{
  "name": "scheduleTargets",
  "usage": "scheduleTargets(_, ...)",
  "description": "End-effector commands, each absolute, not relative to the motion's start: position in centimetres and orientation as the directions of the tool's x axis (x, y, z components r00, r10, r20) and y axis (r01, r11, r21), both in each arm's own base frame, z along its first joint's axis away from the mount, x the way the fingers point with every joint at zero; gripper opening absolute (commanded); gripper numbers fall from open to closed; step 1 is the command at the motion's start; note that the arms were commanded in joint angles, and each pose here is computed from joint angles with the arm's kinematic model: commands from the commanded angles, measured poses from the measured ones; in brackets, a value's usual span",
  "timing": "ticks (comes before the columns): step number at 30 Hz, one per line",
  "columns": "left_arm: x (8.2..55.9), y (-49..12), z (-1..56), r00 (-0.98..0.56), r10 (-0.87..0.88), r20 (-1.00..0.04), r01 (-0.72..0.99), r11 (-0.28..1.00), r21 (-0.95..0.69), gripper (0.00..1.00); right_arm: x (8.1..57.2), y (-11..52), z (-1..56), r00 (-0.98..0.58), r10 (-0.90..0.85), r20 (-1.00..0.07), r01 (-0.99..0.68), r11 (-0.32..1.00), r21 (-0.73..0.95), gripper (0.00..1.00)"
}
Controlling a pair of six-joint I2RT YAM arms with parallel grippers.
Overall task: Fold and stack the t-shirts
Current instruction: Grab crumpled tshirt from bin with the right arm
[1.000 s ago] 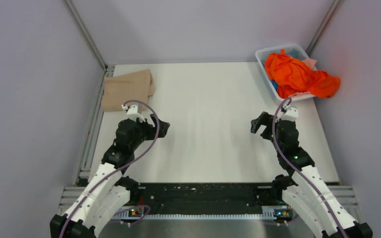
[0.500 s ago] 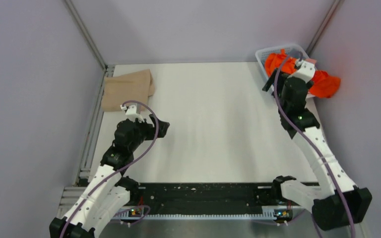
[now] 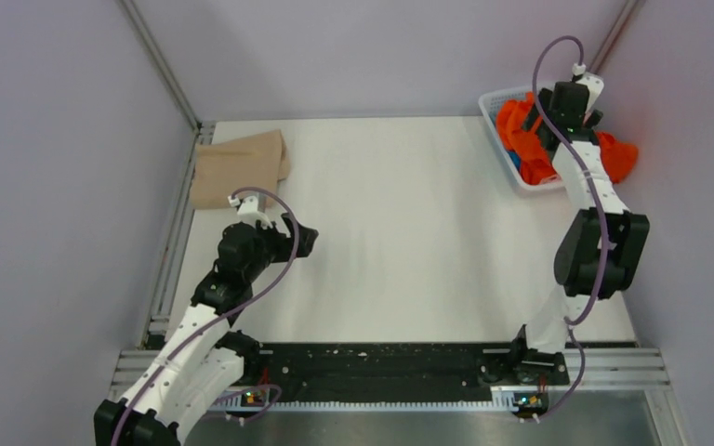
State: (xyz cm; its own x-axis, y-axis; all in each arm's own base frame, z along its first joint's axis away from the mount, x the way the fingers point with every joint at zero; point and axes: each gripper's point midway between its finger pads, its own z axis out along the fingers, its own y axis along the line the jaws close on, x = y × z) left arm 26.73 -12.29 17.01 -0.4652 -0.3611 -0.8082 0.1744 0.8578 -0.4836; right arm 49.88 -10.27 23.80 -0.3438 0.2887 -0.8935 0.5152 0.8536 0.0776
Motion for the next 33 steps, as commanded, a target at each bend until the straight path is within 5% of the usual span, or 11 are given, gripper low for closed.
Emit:
scheduleTargets(1,27.8,-12.3,19.0,-0.412,-0.381,-0.828,0.19,0.852,-0.487,0.99,52.8,-10.7,22.4,-0.373,0.324,-0.869,0.479,0.87,0.119,0.91)
scheduleTargets(3,27.8,-12.2,18.9,-0.416,-0.379,-0.827,0.182,0.856,-0.484,0.99,53.7,-10.6,21.0,-0.405,0.338,-0.85,0.466,0.876,0.126,0.83)
scheduleTargets(6,27.9,-12.0,18.9,-0.414,-0.38,-0.827,0.171,0.86,-0.481,0.99,54.6,-10.2,19.8,-0.426,0.344,-0.837,0.447,0.884,0.136,0.58)
scheduleTargets(10,27.7,-12.0,19.2,-0.409,-0.383,-0.828,0.172,0.859,-0.482,0.99,54.5,-9.9,21.2,-0.402,0.343,-0.849,0.434,0.888,0.154,0.0)
scheduleTargets(23,26.8,-11.6,19.8,-0.383,-0.408,-0.829,0.177,0.848,-0.499,0.99,45.5,-5.3,42.7,0.023,0.209,-0.978,0.126,0.969,0.21,0.0)
scheduleTargets(33,26.3,-11.0,20.2,-0.353,-0.436,-0.828,0.158,0.844,-0.512,0.99,35.7,7.4,56.6,0.22,0.259,-0.94,-0.429,0.892,0.145,0.0)
